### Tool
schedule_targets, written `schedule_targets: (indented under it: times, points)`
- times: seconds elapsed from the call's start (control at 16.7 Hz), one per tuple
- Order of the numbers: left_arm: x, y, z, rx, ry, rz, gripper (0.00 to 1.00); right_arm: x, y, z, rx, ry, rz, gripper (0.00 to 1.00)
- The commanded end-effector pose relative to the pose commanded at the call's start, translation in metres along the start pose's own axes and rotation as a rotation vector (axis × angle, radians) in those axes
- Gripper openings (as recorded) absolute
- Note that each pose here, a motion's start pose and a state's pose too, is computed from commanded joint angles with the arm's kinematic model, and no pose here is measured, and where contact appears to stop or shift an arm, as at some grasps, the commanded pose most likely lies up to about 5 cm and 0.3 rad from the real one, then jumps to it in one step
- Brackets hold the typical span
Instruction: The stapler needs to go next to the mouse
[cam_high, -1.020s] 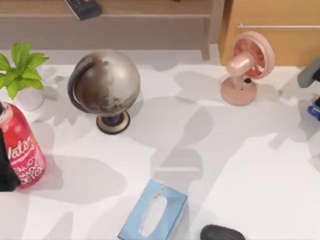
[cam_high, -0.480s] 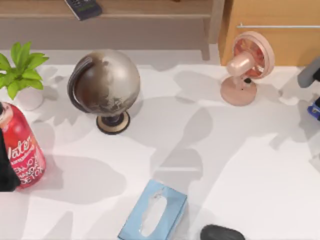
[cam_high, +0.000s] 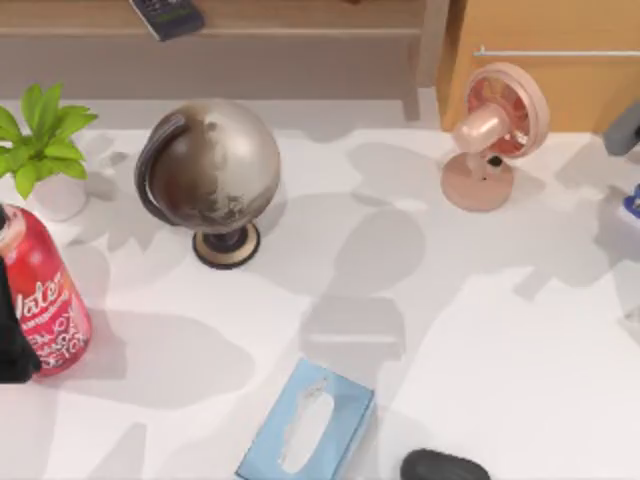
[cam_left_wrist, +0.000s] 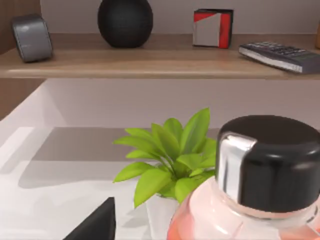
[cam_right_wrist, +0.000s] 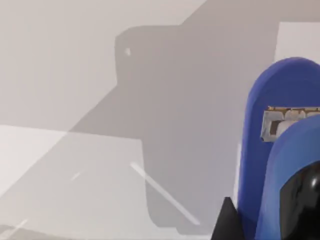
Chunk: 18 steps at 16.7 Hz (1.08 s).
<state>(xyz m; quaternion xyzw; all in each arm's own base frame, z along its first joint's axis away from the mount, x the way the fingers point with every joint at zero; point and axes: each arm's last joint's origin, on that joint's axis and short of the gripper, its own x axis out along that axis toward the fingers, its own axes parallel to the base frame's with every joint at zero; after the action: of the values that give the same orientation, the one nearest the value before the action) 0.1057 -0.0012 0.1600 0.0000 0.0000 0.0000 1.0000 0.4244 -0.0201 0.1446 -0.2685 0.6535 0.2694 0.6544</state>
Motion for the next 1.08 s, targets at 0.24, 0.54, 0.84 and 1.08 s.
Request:
schedule_targets:
  times: [0.24, 0.54, 0.84, 1.08]
  points:
    - [0.000, 0.000, 0.000, 0.000, 0.000, 0.000, 1.00, 0.002, 0.000, 0.000, 0.001, 0.003, 0.003, 0.00]
    - [0.000, 0.000, 0.000, 0.000, 0.000, 0.000, 1.00, -0.037, 0.036, 0.026, 0.050, -0.080, -0.063, 0.00]
    - [0.000, 0.000, 0.000, 0.000, 0.000, 0.000, 1.00, -0.066, 0.090, 0.040, 0.323, -0.161, -0.074, 0.00]
    - [0.000, 0.000, 0.000, 0.000, 0.000, 0.000, 1.00, -0.066, 0.119, 0.050, 0.502, -0.171, -0.043, 0.00]
